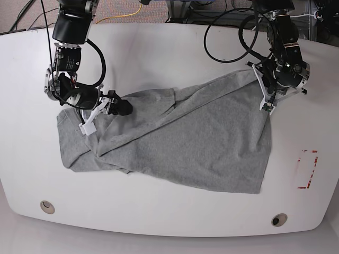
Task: Layout the t-shirt on the table in an organized manner, then fold the t-shirt properly
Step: 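Drag the held shirt edge with the right gripper toward the left gripper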
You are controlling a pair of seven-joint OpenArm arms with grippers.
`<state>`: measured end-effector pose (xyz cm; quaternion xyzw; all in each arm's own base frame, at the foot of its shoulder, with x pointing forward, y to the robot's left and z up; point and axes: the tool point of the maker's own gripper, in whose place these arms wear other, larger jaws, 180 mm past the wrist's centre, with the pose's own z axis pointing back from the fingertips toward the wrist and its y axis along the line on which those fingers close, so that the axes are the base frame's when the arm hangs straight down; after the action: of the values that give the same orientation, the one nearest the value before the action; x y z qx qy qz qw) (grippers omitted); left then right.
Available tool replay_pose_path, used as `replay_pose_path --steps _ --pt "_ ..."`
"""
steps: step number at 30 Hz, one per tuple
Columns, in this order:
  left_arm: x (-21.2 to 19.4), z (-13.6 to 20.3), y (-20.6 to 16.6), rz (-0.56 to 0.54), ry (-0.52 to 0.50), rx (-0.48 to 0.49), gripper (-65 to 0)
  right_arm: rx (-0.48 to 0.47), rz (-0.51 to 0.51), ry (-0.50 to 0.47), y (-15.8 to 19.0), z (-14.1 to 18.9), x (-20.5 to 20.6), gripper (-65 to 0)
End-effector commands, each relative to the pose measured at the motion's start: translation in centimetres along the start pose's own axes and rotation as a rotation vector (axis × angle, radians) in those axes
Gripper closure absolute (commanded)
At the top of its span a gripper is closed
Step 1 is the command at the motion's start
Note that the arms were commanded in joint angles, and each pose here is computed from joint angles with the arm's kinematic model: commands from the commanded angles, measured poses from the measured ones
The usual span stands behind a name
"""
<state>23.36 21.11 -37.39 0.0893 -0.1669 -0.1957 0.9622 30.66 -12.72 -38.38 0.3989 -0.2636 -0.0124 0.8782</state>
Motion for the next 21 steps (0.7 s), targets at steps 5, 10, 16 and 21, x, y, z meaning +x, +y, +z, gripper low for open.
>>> replay_pose_path --steps 5,10,16,21 --pt "0.76 0.48 0.59 -0.001 -0.026 0.019 0.0 0.025 0.043 -0.051 0.96 0.49 2.13 -0.8" --pt "0.76 0.48 0.59 -0.001 -0.026 0.019 0.0 0.020 0.047 -0.050 0.82 0.69 2.11 0.0" --pt "0.82 0.50 0.62 0.000 -0.027 0.019 0.0 0.012 0.086 -0.059 1.39 1.34 2.14 0.0" --pt "0.76 0.48 0.59 -0.001 -0.026 0.019 0.0 0.004 0.074 -0.054 1.16 1.30 2.02 -0.2"
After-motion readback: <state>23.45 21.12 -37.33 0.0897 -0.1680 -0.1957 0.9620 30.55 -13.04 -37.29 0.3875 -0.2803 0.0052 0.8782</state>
